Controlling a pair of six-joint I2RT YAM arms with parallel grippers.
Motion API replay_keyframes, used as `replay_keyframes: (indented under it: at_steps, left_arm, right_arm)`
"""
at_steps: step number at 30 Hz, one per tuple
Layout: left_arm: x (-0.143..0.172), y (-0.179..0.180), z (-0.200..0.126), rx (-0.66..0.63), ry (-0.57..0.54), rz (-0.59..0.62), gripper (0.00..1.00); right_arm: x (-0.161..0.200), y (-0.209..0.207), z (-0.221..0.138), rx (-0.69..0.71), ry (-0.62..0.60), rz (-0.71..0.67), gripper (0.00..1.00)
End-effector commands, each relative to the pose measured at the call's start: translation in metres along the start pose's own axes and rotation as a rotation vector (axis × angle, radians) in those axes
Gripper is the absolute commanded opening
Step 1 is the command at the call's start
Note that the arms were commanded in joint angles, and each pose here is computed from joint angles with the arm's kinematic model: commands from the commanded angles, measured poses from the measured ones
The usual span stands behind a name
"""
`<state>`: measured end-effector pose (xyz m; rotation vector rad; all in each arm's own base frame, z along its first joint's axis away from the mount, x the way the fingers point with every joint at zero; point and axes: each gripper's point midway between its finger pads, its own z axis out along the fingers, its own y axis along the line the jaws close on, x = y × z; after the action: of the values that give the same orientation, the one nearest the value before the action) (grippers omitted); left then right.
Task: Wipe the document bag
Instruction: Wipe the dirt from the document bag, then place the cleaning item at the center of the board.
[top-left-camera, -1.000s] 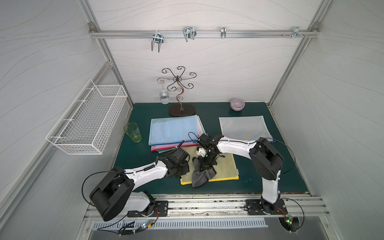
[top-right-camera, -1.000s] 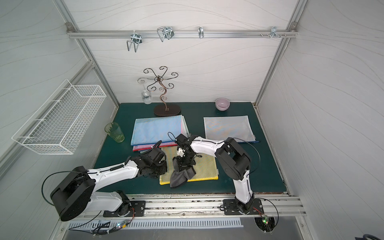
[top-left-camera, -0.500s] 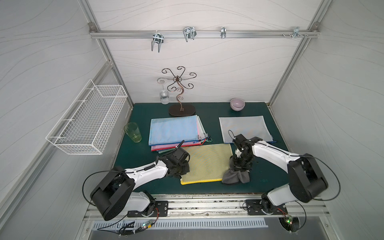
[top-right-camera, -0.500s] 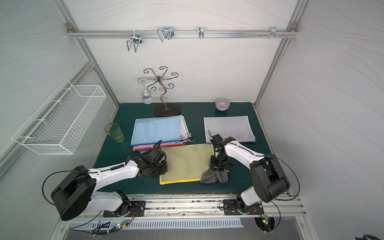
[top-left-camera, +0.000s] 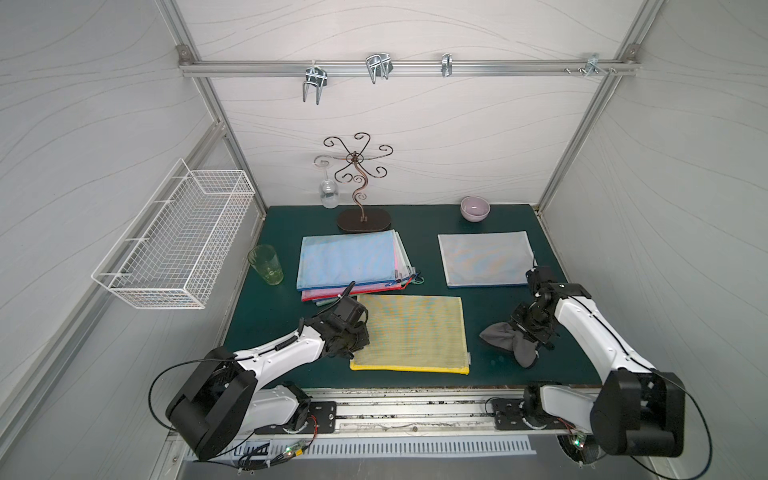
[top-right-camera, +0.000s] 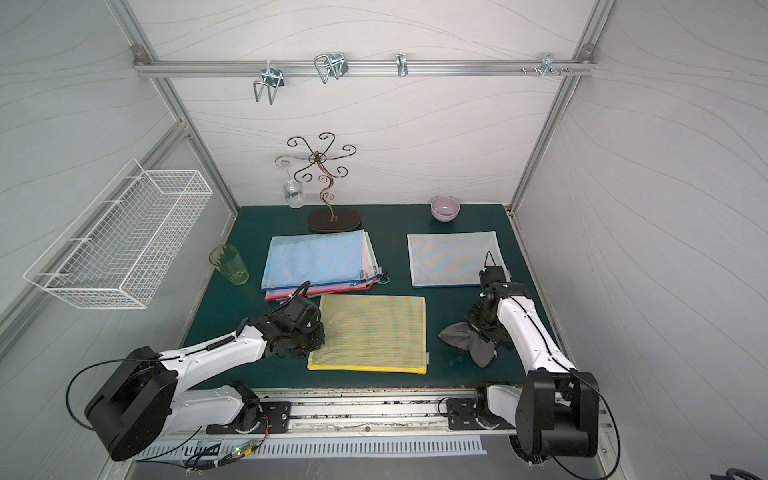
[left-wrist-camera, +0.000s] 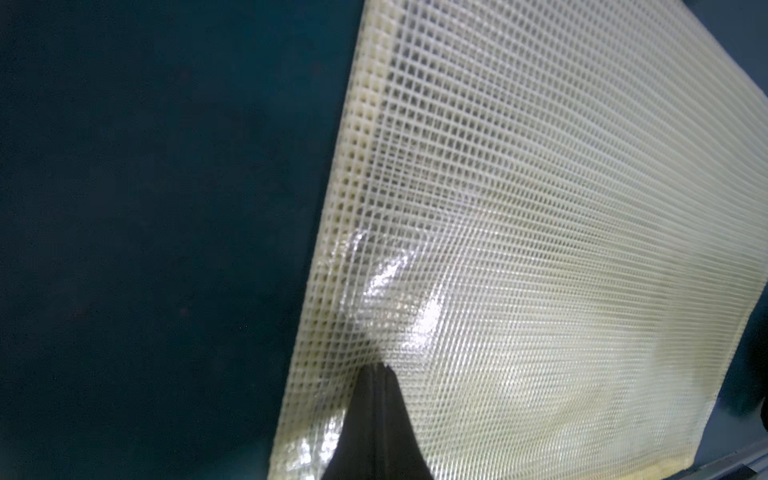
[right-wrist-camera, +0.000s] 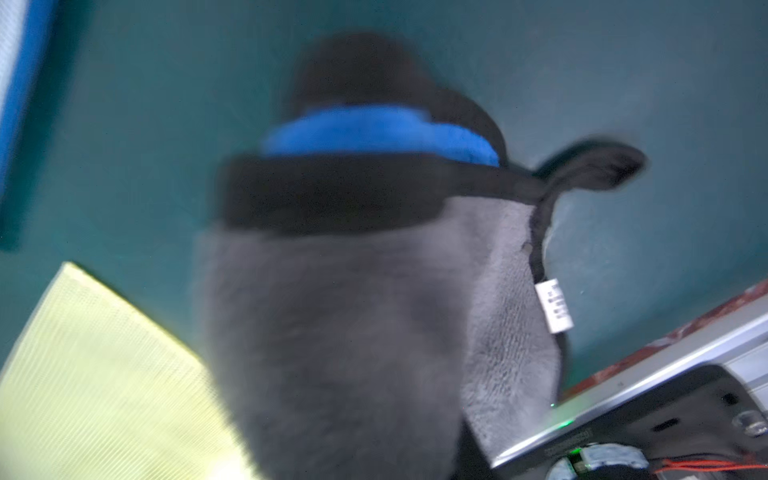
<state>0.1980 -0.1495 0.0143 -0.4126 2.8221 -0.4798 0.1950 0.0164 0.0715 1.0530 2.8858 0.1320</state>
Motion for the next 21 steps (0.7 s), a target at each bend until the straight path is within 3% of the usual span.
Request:
replay_keyframes:
  at_steps: [1, 3, 4, 9, 14, 21]
  left_arm:
    - [-0.002, 0.004, -0.01, -0.029, -0.006, 0.032, 0.0]
    - [-0.01, -0.009, -0.02, 0.014, -0.031, 0.051, 0.0]
    - [-0.014, -0.016, -0.026, 0.036, -0.043, 0.063, 0.02]
    - [-0.029, -0.046, -0.052, 0.14, -0.098, 0.11, 0.06]
    - [-0.037, -0.074, -0.07, 0.234, -0.108, 0.156, 0.09]
    - [-0.019, -0.184, -0.093, 0.525, -0.09, 0.441, 0.29]
  right_arm:
    - [0.013, 0.003, -0.001, -0.047, 0.057, -0.013, 0.62]
    - [0.015, 0.004, -0.012, -0.075, 0.024, -0.025, 0.97]
    - [0.016, 0.002, -0.018, -0.082, 0.014, -0.028, 0.99]
    - [0.02, 0.002, -0.04, -0.098, -0.059, -0.076, 0.99]
    - [0.023, 0.001, -0.038, -0.077, -0.056, -0.101, 0.99]
    - [0.019, 0.013, 0.005, -0.08, 0.015, -0.066, 0.99]
